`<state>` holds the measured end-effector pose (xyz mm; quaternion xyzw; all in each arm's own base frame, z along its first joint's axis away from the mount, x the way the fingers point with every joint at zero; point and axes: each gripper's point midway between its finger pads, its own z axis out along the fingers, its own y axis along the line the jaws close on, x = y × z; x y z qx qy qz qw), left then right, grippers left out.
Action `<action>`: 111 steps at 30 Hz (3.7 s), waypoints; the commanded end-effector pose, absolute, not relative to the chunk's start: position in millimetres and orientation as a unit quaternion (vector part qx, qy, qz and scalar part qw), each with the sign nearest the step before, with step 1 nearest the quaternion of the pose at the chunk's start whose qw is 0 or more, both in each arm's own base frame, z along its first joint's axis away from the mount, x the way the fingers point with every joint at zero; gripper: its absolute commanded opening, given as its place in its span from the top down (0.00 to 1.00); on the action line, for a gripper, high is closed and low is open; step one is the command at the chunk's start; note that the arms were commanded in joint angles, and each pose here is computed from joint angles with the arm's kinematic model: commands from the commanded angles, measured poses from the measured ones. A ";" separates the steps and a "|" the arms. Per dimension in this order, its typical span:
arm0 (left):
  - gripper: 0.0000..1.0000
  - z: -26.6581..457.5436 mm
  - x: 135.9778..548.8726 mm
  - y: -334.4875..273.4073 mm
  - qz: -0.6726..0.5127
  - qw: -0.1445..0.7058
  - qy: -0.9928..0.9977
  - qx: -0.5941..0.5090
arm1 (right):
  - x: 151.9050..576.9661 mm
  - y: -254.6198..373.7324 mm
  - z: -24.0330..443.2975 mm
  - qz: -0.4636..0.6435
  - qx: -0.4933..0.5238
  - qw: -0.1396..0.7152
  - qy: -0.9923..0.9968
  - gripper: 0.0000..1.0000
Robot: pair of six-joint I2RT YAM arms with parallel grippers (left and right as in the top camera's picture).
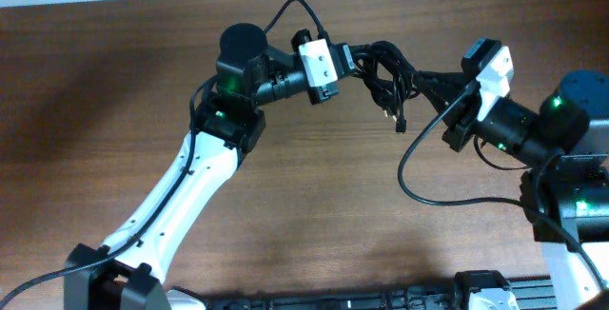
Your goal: Untangle cables
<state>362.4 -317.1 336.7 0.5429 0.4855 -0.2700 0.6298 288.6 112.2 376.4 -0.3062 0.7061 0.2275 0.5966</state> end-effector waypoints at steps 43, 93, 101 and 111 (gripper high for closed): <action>1.00 397.5 305.3 -338.1 -0.362 0.664 0.337 0.561 | 316.2 104.1 366.9 0.213 -0.281 0.589 0.727 0.61; 1.00 404.3 383.8 -286.4 -0.363 0.677 0.511 0.386 | 306.5 113.7 365.1 0.246 -0.298 0.576 0.720 0.96; 1.00 401.4 421.1 -263.5 -0.369 0.673 0.595 0.239 | 315.8 102.4 361.5 0.213 -0.275 0.580 0.736 0.96; 0.42 347.5 439.5 -251.8 -0.348 0.602 0.699 0.168 | 323.1 102.2 390.5 0.216 -0.264 0.624 0.703 0.96</action>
